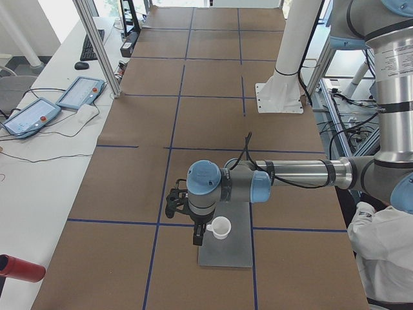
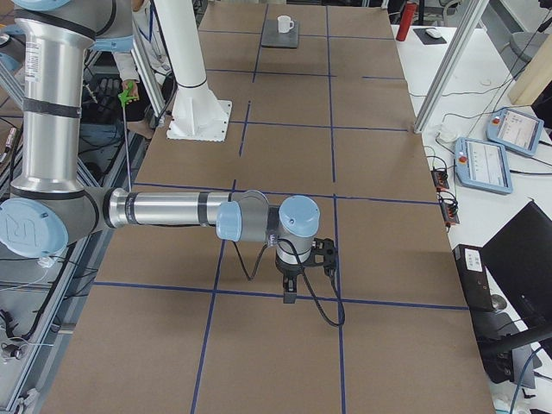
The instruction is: Place cup on laptop
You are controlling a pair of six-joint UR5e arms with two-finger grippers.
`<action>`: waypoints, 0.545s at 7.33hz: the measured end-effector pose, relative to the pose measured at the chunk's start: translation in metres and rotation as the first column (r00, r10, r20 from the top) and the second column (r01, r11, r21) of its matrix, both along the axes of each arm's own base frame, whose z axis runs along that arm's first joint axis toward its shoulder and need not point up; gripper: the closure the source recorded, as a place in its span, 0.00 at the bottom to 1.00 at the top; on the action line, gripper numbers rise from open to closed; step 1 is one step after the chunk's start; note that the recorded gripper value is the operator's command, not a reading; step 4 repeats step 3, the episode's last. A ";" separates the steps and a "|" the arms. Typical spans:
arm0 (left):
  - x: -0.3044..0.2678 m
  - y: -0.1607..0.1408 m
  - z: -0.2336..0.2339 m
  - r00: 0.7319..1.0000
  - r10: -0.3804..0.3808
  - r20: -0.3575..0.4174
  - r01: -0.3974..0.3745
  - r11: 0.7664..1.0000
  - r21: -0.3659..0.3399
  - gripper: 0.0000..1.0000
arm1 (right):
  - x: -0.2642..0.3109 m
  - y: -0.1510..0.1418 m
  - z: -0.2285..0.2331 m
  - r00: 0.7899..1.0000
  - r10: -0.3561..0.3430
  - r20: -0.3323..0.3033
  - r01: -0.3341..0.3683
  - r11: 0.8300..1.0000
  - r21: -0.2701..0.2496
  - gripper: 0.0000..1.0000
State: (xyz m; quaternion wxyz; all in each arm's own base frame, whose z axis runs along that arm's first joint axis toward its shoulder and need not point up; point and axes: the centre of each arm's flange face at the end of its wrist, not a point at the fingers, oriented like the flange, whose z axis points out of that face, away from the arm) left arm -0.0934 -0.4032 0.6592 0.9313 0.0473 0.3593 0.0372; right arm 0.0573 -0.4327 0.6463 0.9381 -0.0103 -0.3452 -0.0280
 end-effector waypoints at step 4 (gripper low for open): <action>0.000 0.000 -0.002 1.000 0.000 -0.001 0.000 1.000 0.002 0.00 | 0.000 0.000 0.000 1.000 0.000 0.001 0.000 1.000 0.000 0.00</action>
